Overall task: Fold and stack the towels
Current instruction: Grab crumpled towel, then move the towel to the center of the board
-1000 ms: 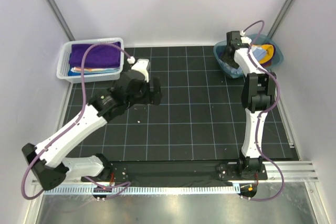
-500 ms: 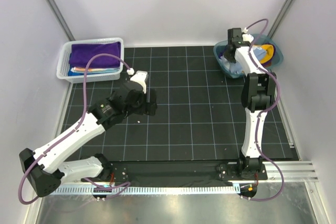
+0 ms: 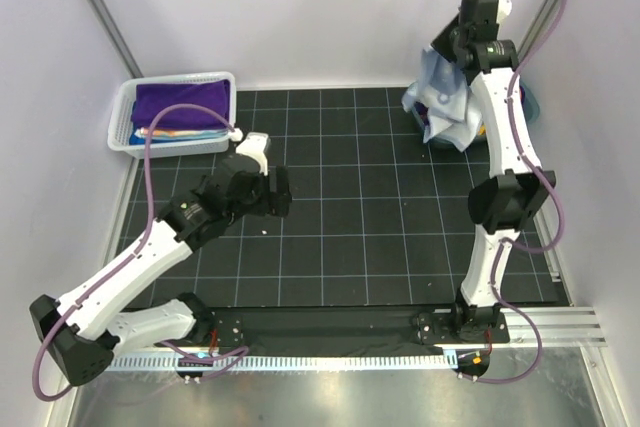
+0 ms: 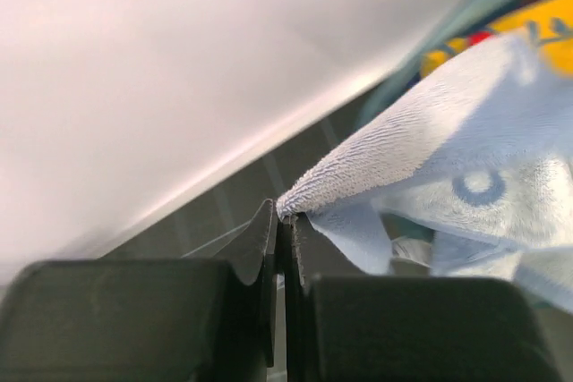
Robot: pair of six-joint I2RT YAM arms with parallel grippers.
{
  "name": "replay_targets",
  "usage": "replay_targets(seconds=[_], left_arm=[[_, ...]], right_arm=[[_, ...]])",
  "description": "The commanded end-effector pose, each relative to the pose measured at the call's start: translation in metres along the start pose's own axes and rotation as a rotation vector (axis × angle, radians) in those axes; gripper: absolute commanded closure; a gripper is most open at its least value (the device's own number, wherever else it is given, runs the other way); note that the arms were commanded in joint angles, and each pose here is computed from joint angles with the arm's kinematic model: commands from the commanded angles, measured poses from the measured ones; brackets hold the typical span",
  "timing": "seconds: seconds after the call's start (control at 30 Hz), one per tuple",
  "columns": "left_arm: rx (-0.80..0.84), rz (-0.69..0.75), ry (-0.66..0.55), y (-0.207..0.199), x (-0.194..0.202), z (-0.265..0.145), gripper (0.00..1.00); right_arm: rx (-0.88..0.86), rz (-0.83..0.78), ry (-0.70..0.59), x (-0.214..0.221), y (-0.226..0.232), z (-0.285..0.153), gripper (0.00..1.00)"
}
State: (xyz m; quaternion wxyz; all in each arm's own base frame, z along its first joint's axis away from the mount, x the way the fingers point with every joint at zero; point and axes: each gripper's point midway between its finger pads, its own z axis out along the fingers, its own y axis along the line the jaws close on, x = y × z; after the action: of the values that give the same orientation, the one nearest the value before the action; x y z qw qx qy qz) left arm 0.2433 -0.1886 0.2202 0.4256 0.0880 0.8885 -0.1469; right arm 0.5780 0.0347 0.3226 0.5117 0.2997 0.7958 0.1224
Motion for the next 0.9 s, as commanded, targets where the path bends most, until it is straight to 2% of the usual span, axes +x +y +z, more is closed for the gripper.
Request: replay_targets(seconds=[0.0,0.07,0.13,0.17,0.23,0.27,0.3,0.33,0.37,0.4,0.47,0.5,0.57,0.6,0.67,0.7,0.73,0.83,0.87], left_arm=[[0.002,-0.047,-0.097,0.005,-0.022,-0.008,0.14],[-0.002,-0.064,-0.115,0.008,-0.026,-0.011,0.13],[-0.012,-0.081,-0.130,0.013,-0.030,-0.013,0.13],[-0.014,-0.089,-0.135,0.015,-0.032,-0.014,0.13],[-0.031,-0.102,-0.148,0.021,-0.035,-0.015,0.12],[-0.037,-0.110,-0.155,0.023,-0.037,-0.017,0.12],[-0.045,-0.118,-0.156,0.025,-0.038,-0.017,0.12],[-0.049,-0.127,-0.164,0.026,-0.041,-0.019,0.12],[-0.056,-0.133,-0.161,0.028,-0.040,-0.019,0.12],[-0.060,-0.152,-0.159,0.028,-0.040,-0.018,0.12],[-0.066,-0.173,-0.147,0.028,-0.035,-0.016,0.12],[-0.068,-0.206,-0.140,0.028,-0.033,-0.013,0.12],[-0.078,-0.233,-0.106,0.028,-0.022,-0.005,0.12],[-0.085,-0.262,-0.087,0.027,-0.016,0.003,0.12],[-0.100,-0.290,-0.038,0.028,0.001,0.017,0.14],[-0.105,-0.310,-0.026,0.027,0.006,0.027,0.14],[-0.087,-0.350,-0.014,0.021,0.011,0.033,0.15],[-0.105,-0.394,0.019,0.019,0.026,0.062,0.17],[-0.109,-0.397,0.037,0.018,0.031,0.070,0.17]], right_arm=[[-0.263,-0.020,-0.049,-0.023,0.085,-0.096,0.99],[-0.353,-0.041,-0.060,-0.019,0.117,-0.139,0.99],[-0.386,-0.056,-0.044,-0.007,0.128,-0.159,0.99],[-0.464,-0.060,-0.056,-0.004,0.147,-0.194,0.99],[-0.468,-0.084,-0.007,0.027,0.145,-0.202,0.99],[-0.524,-0.064,-0.048,0.018,0.148,-0.232,0.99],[-0.567,-0.063,-0.027,0.033,0.152,-0.248,0.99],[-0.518,-0.071,0.064,0.078,0.131,-0.230,0.99],[-0.603,-0.023,0.013,0.067,0.130,-0.264,0.99],[-0.563,-0.063,0.122,0.128,0.107,-0.248,0.99],[-0.590,-0.014,0.159,0.162,0.088,-0.261,0.99],[-0.565,-0.037,0.229,0.213,0.051,-0.265,0.99],[-0.570,0.026,0.290,0.254,0.026,-0.278,0.99],[-0.535,0.023,0.334,0.288,-0.012,-0.279,0.99],[-0.530,0.040,0.405,0.332,-0.038,-0.301,0.99],[-0.494,0.003,0.445,0.362,-0.067,-0.304,0.99],[-0.549,-0.016,0.491,0.375,-0.074,-0.329,0.99],[-0.447,-0.083,0.508,0.396,-0.125,-0.338,0.99],[-0.479,-0.132,0.533,0.407,-0.130,-0.352,0.99]])
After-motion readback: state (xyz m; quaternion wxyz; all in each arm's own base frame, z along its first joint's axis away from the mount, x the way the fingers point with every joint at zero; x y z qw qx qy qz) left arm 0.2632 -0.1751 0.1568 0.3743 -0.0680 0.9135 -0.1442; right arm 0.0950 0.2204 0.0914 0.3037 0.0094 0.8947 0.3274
